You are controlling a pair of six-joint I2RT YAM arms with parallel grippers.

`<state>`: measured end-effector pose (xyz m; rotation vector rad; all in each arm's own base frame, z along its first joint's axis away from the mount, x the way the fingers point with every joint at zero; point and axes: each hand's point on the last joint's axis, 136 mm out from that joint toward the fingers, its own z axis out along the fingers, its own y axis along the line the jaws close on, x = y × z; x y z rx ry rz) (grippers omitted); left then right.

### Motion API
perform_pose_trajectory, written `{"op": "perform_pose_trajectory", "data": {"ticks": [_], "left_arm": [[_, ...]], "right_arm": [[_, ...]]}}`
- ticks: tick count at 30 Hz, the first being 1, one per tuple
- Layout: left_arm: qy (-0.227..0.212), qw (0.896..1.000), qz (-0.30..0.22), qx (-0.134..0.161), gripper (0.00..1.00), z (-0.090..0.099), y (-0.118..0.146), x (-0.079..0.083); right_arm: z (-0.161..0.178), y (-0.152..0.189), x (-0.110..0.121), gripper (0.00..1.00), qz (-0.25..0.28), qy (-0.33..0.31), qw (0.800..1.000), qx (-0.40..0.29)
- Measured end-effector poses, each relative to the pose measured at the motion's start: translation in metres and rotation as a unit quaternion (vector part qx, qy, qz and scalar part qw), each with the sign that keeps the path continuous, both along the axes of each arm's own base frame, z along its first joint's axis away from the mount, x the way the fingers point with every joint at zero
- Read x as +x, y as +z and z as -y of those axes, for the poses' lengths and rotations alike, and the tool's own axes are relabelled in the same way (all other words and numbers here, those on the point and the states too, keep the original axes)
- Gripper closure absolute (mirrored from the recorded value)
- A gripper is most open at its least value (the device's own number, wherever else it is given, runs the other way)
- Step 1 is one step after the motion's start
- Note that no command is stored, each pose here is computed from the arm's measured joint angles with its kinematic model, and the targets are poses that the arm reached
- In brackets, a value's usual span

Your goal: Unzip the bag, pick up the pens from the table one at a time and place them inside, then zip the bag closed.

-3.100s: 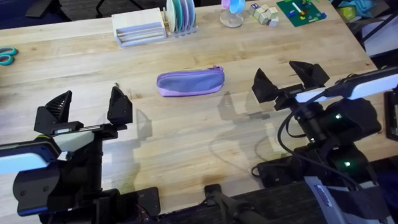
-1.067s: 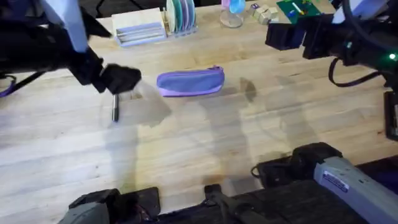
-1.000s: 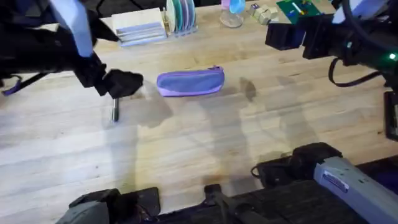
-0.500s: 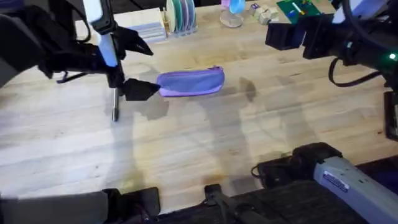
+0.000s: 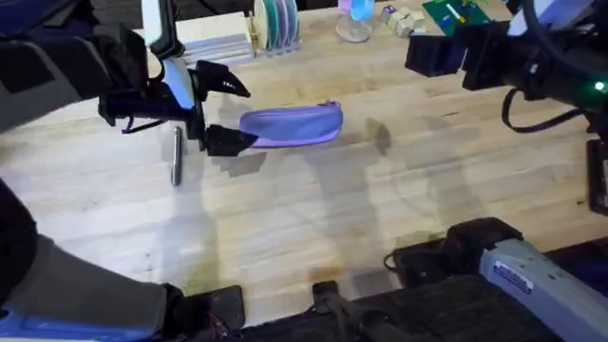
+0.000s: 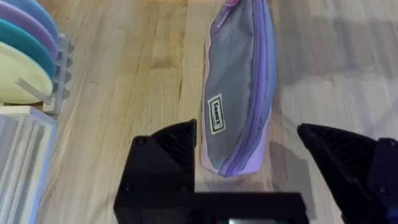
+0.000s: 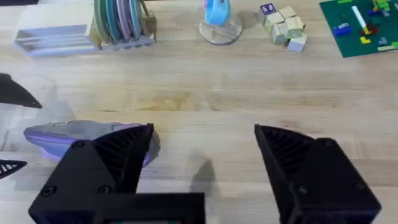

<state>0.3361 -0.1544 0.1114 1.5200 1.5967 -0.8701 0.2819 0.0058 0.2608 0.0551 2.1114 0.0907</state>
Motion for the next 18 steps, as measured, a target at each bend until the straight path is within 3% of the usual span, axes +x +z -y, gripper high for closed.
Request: {"op": "perform_pose_trajectory", "data": {"ticks": [18], "left_arm": [[0.005, 0.999, -0.004, 0.041, 0.009, -0.007, -0.016, 0.002]], "right_arm": [[0.0, 0.0, 0.0, 0.003, 0.0, 0.0, 1.0, 0.0]]}}
